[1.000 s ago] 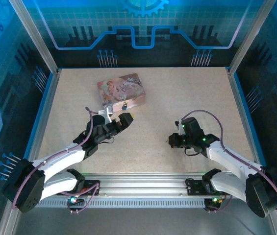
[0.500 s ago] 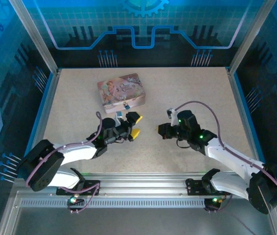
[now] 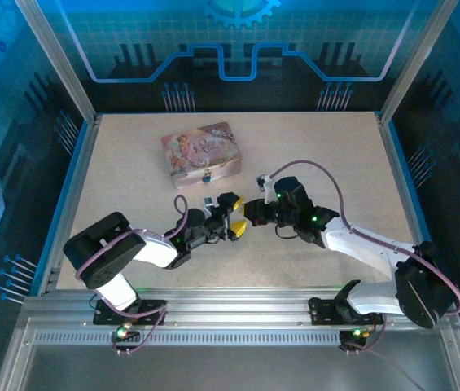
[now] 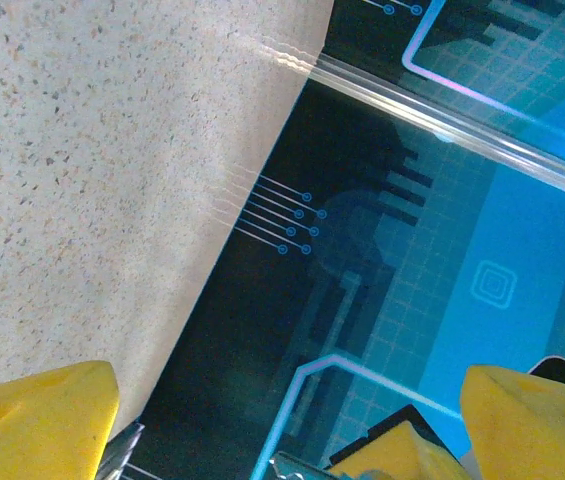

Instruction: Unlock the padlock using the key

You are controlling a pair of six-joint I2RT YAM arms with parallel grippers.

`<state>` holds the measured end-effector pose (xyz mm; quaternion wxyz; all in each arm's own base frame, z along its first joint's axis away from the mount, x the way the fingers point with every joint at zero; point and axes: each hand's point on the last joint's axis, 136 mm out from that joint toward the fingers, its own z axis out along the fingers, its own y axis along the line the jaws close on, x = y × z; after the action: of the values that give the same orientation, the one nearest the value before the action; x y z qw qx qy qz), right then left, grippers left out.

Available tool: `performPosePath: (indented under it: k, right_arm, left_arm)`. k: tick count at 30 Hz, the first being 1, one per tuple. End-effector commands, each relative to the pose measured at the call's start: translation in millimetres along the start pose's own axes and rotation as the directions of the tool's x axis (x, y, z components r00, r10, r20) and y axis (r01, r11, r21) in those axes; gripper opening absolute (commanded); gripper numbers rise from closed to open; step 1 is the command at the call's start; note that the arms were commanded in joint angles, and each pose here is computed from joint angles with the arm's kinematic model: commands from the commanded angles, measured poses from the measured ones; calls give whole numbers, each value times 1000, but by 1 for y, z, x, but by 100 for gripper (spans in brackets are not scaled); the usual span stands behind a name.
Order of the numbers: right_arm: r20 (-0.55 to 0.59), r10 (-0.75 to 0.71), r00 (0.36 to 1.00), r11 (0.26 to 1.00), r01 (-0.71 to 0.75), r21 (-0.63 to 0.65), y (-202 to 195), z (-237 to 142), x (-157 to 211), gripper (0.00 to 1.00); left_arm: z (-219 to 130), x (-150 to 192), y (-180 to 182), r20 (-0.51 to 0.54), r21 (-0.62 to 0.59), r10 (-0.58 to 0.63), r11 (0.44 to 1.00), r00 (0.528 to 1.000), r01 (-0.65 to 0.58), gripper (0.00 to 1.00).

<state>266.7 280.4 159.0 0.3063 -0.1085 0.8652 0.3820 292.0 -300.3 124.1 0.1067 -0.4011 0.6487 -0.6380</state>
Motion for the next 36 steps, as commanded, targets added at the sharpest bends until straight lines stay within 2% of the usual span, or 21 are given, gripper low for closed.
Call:
performPosePath:
  k: [1,4,7,13,18,26,36]
  right_arm:
    - [31,-4,999,1000,4,-21,12,2,-10,0]
    - [18,2,1000,1000,-2,-14,9,4,-4,0]
    - [6,12,1000,1000,-12,-5,6,6,1,0]
    - [-6,20,1000,1000,-20,6,3,8,8,0]
    - [-8,23,1000,1000,-22,9,2,9,9,0]
    - [-20,24,1000,1000,-24,7,2,12,12,0]
    - [-36,28,999,999,-28,16,0,13,18,0]
  left_arm:
    - [-5,3,-27,-3,143,-56,988,998,56,86]
    - [-5,2,-28,0,152,-63,986,998,62,79]
    - [-6,0,-28,7,166,-77,983,997,75,65]
    - [-12,-7,-22,39,172,-101,981,994,93,49]
    - [-10,-5,-23,31,172,-103,980,994,96,44]
    - [-9,-2,-21,24,169,-114,980,993,108,43]
    - [-9,-2,-21,27,171,-116,979,993,109,30]
